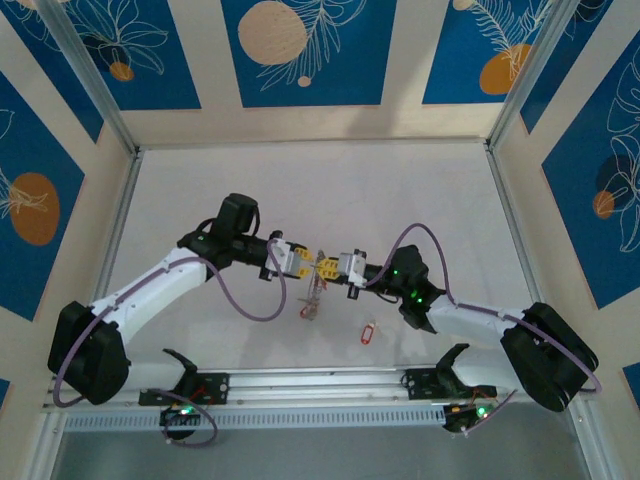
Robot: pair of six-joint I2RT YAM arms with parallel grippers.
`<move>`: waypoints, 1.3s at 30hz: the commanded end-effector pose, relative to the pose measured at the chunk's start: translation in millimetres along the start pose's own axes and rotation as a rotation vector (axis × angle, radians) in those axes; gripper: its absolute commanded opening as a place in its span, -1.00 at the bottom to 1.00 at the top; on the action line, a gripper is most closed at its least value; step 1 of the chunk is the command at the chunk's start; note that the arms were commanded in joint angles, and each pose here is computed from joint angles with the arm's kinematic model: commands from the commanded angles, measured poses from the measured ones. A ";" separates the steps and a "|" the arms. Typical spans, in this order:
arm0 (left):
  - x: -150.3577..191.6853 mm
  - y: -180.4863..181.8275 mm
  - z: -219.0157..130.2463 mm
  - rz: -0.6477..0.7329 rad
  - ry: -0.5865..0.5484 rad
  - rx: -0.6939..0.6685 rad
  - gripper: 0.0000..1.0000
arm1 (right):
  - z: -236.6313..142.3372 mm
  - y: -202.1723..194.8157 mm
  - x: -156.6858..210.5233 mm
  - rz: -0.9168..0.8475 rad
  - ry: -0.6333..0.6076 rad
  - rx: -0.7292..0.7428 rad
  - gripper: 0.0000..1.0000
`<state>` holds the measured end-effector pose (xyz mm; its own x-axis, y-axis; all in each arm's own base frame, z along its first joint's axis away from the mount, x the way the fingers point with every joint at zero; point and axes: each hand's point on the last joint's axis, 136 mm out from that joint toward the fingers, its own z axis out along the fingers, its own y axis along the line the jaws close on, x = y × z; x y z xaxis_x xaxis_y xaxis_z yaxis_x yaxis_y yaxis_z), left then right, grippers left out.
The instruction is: Put the keys on the keyring
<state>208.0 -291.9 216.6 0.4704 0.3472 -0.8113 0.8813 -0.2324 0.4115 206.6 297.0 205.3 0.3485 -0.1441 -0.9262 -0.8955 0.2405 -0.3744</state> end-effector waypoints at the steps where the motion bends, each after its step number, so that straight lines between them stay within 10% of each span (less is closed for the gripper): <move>1: -5.0 -3.3 -3.1 0.023 0.004 0.010 -0.55 | 1.5 -10.0 -24.5 -0.040 -0.078 0.011 -1.00; 39: -14.0 -6.5 7.2 -0.001 -0.064 0.076 -0.65 | 6.9 -8.7 -19.0 -0.046 -0.069 0.003 -1.00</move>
<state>203.8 -295.9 211.2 0.4608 0.3443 -0.8180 0.8836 -0.2645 0.3864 206.1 299.8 200.4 0.3411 -0.1395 -0.9296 -0.9055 0.2169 -0.3648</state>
